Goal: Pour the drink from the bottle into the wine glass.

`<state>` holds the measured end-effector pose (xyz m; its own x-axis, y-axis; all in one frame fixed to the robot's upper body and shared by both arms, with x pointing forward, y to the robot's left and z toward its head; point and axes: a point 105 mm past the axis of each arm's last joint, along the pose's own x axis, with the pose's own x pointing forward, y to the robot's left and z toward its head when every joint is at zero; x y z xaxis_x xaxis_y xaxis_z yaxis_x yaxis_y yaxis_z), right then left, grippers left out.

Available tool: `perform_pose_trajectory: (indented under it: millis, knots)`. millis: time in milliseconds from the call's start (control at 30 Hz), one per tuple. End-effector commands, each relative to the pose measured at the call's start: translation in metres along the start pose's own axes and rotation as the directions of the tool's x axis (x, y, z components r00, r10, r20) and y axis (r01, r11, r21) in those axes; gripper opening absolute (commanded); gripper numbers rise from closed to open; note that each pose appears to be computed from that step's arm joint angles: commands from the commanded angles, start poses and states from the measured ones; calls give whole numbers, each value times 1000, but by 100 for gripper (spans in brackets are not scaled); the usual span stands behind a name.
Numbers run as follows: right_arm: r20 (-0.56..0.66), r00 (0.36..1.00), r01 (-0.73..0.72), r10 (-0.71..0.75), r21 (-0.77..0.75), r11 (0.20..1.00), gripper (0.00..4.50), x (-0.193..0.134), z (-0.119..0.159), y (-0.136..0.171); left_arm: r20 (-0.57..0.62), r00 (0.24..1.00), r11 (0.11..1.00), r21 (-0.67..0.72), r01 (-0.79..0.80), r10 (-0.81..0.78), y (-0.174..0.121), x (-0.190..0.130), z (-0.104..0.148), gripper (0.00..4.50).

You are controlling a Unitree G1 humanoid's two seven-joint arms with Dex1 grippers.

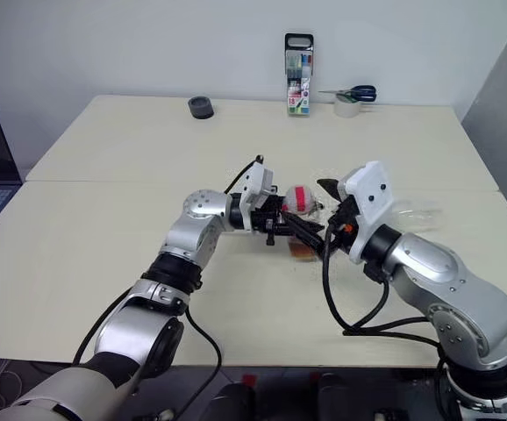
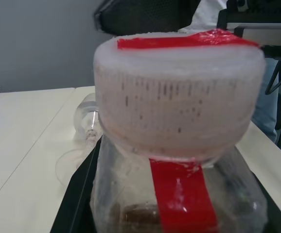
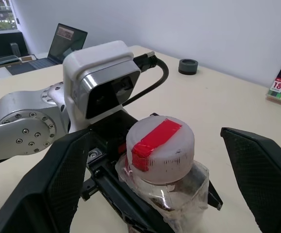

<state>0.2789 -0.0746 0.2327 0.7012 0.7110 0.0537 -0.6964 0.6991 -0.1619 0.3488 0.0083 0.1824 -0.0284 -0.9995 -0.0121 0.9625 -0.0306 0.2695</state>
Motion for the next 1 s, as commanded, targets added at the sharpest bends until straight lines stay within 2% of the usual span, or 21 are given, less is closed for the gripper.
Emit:
perform_pose_trajectory:
  millis: [33,267,367,533,567,667,767,867,1000]
  knots:
    - [48,999,6,-4,-41,999,450,5,10,1,13,1000,997,74,22,-23,1,5,13,178]
    - [45,999,32,-29,-59,998,450,12,3,-2,0,1000,997,77,20,-20,0,2,7,178]
    - [48,998,47,-44,-67,997,385,14,1,-4,-6,1000,997,78,20,-20,-1,1,6,178]
    - [67,996,55,-51,-57,997,202,17,-1,-5,-10,1000,997,78,16,-15,-1,0,4,177]
    - [67,997,49,-46,-55,997,189,17,-1,-4,-10,1000,997,79,15,-15,-1,-1,4,177]
    - [71,997,9,-6,-51,999,190,18,-2,0,-11,1000,997,80,15,-14,-1,-1,5,177]
    - [37,979,-192,199,-133,972,190,18,-1,5,-10,1000,996,83,17,-16,0,-2,7,177]
    - [-116,904,-428,412,-216,878,190,15,-2,-13,-14,1000,996,89,29,-28,-2,-4,5,176]
    - [-155,857,-513,491,-174,841,190,20,9,-30,-6,1000,996,88,21,-21,-1,-5,6,176]
